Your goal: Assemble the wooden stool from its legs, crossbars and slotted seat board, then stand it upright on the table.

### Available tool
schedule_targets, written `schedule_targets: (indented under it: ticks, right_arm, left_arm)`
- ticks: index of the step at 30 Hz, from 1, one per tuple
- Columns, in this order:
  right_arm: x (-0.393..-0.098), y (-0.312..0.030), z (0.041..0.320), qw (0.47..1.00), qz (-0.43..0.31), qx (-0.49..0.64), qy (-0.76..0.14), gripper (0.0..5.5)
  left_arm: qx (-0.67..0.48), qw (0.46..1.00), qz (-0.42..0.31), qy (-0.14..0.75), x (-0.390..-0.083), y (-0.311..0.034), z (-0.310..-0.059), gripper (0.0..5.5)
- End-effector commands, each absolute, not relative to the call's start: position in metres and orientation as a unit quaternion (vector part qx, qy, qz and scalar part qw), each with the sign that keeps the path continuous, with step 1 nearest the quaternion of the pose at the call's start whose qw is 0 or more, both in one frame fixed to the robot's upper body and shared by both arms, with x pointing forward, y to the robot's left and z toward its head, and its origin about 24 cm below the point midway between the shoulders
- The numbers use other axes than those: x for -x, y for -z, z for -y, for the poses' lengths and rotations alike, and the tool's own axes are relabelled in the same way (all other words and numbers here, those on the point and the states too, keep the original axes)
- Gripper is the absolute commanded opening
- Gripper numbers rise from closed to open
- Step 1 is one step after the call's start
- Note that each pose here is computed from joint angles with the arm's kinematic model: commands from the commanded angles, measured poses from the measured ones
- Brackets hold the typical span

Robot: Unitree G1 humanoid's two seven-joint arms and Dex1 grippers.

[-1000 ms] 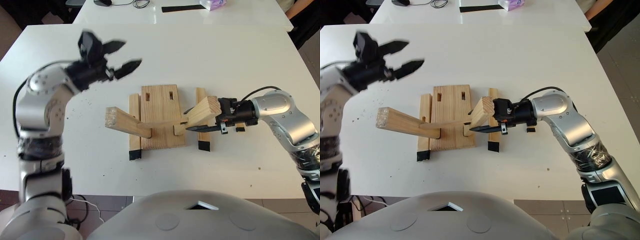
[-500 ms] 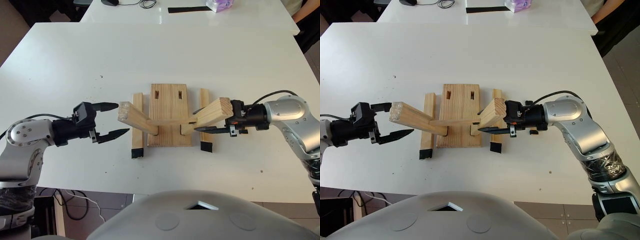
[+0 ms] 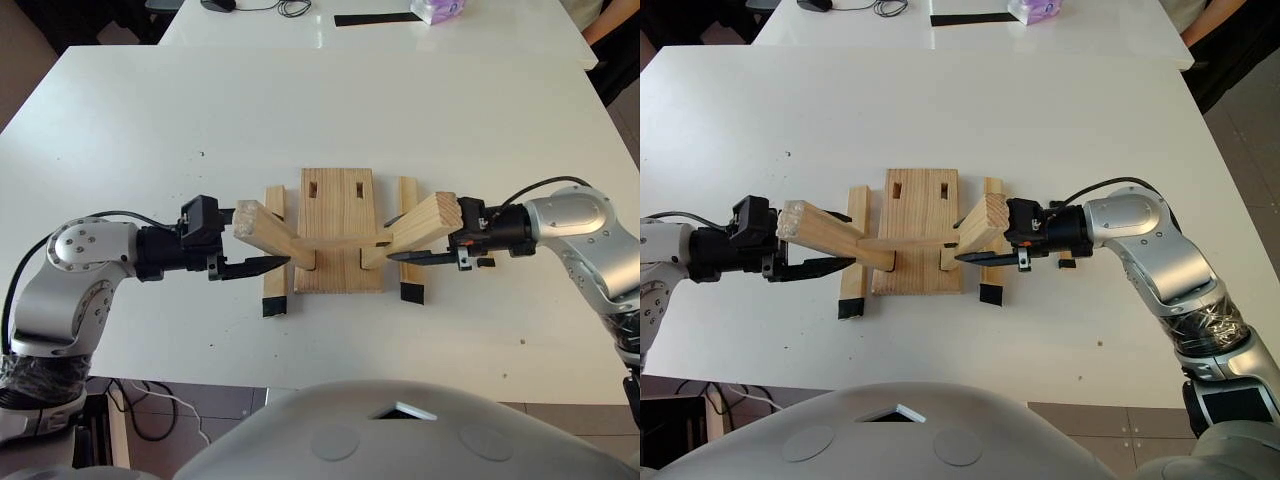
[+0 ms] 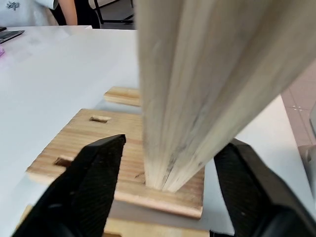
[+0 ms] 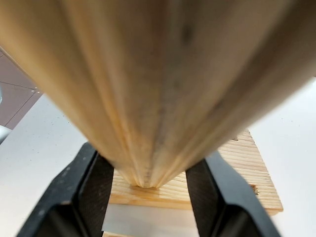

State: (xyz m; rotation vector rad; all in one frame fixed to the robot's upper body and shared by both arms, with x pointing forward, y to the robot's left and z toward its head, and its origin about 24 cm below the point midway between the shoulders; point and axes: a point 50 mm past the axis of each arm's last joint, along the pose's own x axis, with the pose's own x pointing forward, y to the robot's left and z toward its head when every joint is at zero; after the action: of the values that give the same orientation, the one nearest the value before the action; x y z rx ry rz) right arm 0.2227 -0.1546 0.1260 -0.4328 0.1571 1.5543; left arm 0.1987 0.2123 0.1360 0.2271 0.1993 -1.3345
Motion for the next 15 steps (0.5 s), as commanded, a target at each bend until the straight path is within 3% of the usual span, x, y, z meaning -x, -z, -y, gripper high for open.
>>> schedule_targets:
  ticks: [1,3,15]
  right_arm:
    - [-0.216,-0.092,0.167,0.67,-0.182,0.22,-0.686,2.04]
    - [-0.216,-0.093,0.167,0.667,-0.182,0.221,-0.687,2.04]
    - [-0.224,-0.091,0.148,0.632,-0.177,0.23,-0.719,2.04]
  left_arm:
    - [-0.108,0.761,-0.085,0.634,-0.198,-0.138,-0.204,2.51]
    - [-0.112,0.755,-0.086,0.64,-0.198,-0.136,-0.202,2.18]
    - [-0.124,0.71,-0.071,0.689,-0.2,-0.131,-0.167,2.1]
